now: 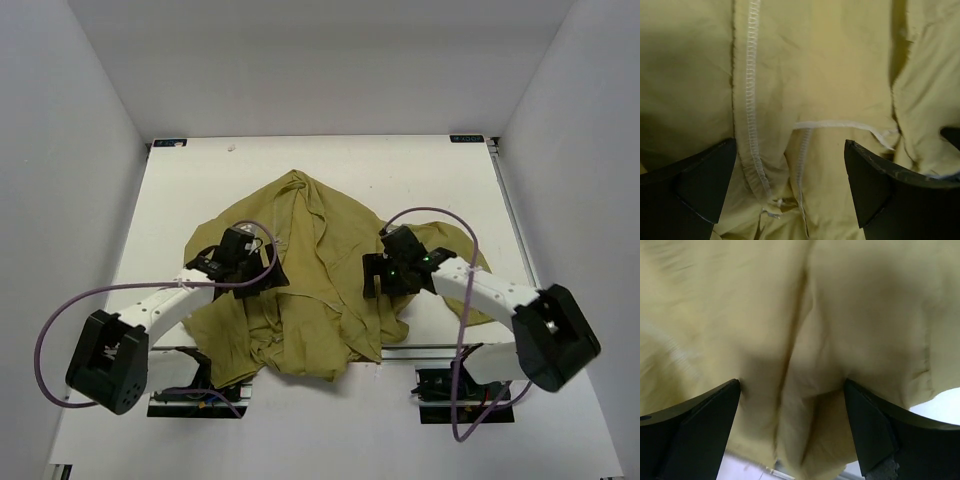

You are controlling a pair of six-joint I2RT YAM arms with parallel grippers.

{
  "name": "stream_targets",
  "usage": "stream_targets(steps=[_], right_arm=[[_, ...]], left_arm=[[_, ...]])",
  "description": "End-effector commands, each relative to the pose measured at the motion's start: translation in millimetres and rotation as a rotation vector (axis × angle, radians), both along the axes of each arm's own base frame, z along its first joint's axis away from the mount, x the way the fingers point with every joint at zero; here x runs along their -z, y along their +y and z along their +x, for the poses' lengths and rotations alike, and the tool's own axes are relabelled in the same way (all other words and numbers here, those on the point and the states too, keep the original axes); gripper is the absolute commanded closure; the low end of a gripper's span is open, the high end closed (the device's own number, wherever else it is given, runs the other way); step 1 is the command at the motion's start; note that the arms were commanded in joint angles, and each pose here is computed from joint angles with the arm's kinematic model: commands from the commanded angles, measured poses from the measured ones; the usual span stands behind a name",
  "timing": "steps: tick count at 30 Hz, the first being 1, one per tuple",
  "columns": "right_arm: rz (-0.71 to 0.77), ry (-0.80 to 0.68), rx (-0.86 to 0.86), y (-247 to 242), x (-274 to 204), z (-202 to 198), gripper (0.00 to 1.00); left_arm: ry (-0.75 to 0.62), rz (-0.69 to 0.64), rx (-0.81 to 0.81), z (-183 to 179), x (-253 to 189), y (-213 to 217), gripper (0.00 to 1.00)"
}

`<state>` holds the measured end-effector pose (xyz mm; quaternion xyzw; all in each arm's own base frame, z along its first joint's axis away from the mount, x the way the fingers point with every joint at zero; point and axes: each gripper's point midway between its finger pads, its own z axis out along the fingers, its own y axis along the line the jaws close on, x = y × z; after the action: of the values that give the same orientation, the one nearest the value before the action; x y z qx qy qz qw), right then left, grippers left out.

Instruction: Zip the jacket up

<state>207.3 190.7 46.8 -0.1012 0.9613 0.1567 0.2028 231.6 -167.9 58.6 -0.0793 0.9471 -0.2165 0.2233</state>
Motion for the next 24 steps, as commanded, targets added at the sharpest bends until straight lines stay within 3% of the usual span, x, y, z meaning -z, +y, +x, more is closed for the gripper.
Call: stream_targets(steps=[1, 6, 9, 13, 17, 20, 23, 24], right_arm=[[-0.092, -0.056, 0.128, -6, 9, 34, 0.11], [-0.217, -0.054, 0.236, -30, 20, 85, 0.11], [-0.187, -0.042, 0.303, -40, 18, 131, 0.18], [-0.140, -0.108, 0.373, -59, 4, 197, 0.18], [-0.120, -0.222, 0.405, -81, -24, 275, 0.18], [-0.156, -0.227, 0.359, -88, -44, 288, 0.16], [-0.122, -0.290, 0.314, -84, -72, 281, 0.14], [-0.092, -0.269, 0.284, -79, -62, 267, 0.13]], left_arm=[[-0.084, 0.001, -0.058, 26, -5, -1, 0.02], [-0.001, 0.145, -0.125, 69, 40, 6, 0.02], [0.024, 0.152, -0.134, 100, 55, 10, 0.02], [0.046, 0.189, -0.166, 160, 85, 25, 0.02], [-0.139, 0.169, -0.129, 265, 43, 11, 0.02], [-0.239, 0.126, -0.022, 302, -10, -11, 0.02], [-0.314, 0.103, 0.007, 298, -51, -13, 0.02], [-0.318, 0.105, 0.006, 291, -57, -10, 0.02]])
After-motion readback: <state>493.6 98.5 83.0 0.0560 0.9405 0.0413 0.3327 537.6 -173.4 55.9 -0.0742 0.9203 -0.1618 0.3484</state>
